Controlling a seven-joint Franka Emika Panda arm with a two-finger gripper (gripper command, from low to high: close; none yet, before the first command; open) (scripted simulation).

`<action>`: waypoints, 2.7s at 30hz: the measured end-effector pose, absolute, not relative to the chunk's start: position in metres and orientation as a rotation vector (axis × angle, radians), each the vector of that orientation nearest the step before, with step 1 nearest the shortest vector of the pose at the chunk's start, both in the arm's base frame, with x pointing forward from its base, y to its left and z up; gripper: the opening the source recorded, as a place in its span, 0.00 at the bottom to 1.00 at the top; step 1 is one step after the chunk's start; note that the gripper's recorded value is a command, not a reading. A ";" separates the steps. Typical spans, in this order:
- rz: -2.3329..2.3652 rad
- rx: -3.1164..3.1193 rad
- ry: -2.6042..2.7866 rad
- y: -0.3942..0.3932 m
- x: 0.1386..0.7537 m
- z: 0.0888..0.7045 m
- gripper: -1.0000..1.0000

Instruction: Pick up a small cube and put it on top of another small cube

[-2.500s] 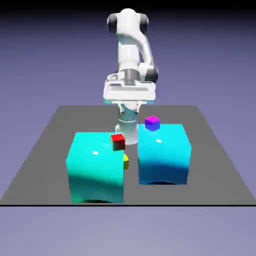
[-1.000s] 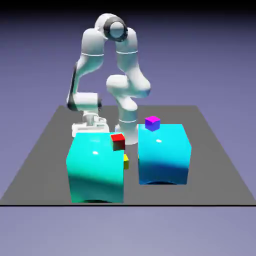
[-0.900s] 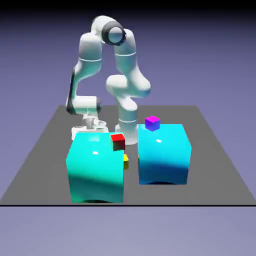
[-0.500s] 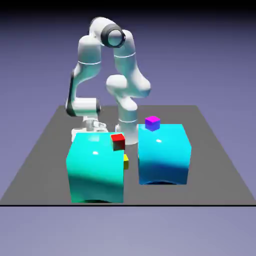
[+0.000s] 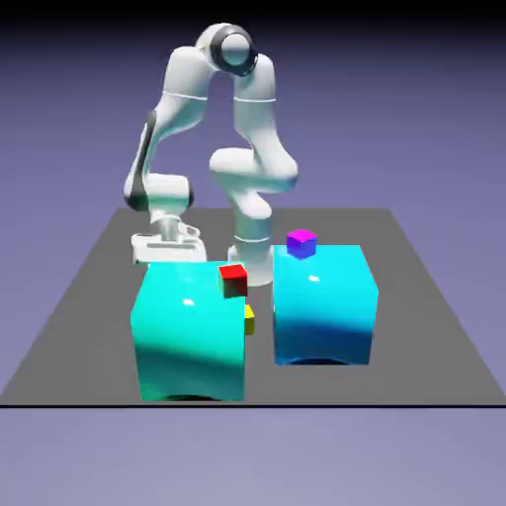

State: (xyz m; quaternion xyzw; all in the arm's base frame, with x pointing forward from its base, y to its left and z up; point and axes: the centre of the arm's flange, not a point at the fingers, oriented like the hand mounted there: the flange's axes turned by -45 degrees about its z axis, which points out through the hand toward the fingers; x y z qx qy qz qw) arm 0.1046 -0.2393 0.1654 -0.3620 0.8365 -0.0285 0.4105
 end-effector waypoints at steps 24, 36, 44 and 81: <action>-0.336 -2.495 0.954 -0.301 0.117 0.209 0.00; -0.439 -2.933 -0.018 -0.325 0.134 0.226 0.00; -0.471 -3.024 -0.766 -0.333 0.149 0.234 0.00; -0.314 -0.290 -3.835 -0.186 0.213 0.197 0.00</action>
